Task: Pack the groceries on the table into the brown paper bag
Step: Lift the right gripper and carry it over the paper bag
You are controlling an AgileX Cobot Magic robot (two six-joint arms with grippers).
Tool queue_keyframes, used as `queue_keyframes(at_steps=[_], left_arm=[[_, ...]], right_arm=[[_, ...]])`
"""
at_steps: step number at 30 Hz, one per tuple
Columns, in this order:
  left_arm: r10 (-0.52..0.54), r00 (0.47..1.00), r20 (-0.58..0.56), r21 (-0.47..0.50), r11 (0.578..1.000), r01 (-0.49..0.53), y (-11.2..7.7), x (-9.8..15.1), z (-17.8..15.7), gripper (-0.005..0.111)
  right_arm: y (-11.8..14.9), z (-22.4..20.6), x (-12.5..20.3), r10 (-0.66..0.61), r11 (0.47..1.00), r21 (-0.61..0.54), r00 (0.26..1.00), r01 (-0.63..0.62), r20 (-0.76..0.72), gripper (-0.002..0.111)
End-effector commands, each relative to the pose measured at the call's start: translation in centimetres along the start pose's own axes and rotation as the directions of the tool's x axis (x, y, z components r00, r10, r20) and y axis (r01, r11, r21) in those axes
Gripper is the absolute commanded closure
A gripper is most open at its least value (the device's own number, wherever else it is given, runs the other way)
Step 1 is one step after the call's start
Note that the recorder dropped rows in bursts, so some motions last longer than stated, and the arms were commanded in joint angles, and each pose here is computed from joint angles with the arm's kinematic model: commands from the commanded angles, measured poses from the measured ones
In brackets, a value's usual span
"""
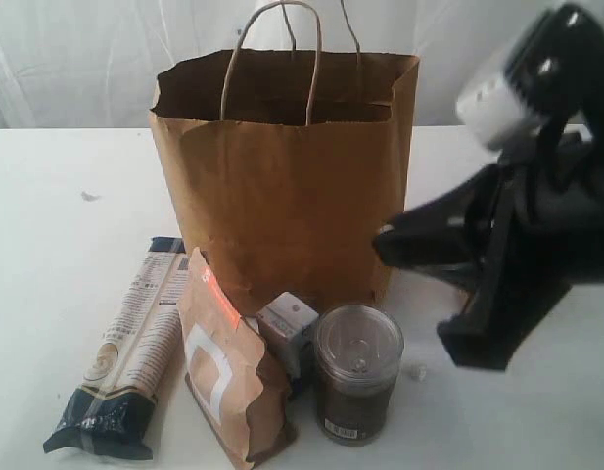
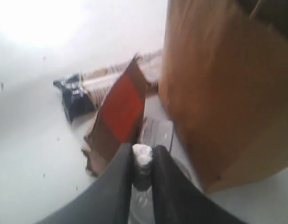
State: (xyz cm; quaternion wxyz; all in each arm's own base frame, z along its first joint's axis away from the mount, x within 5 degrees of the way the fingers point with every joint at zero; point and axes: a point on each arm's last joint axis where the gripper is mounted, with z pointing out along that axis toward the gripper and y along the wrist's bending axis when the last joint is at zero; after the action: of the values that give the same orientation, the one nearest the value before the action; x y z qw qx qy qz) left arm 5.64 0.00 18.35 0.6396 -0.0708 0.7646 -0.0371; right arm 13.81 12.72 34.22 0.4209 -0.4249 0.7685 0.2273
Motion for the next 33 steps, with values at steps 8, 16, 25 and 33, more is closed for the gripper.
queue_keyframes(at_steps=[8,16,25,33], left_arm=[[-0.005,1.000,0.002,0.008,1.000,0.005,0.0,0.1,0.0,0.107],[-0.005,1.000,0.002,0.008,1.000,0.005,0.0,0.1,0.0,0.107],[-0.005,1.000,0.002,0.008,1.000,0.005,0.0,0.1,0.0,0.107],[-0.005,1.000,0.002,0.008,1.000,0.005,0.0,0.1,0.0,0.107]], right_arm=[[-1.5,0.4,-8.2,-0.034,0.999,-0.021,0.993,0.037,0.109,0.108],[-1.6,3.8,-12.9,-0.138,0.988,-0.043,0.982,0.145,0.130,0.108],[-2.0,8.5,-15.7,-0.228,0.973,-0.013,0.968,0.231,0.101,0.108],[-3.0,10.6,-17.6,-0.215,0.976,0.054,0.970,0.210,0.110,0.108]])
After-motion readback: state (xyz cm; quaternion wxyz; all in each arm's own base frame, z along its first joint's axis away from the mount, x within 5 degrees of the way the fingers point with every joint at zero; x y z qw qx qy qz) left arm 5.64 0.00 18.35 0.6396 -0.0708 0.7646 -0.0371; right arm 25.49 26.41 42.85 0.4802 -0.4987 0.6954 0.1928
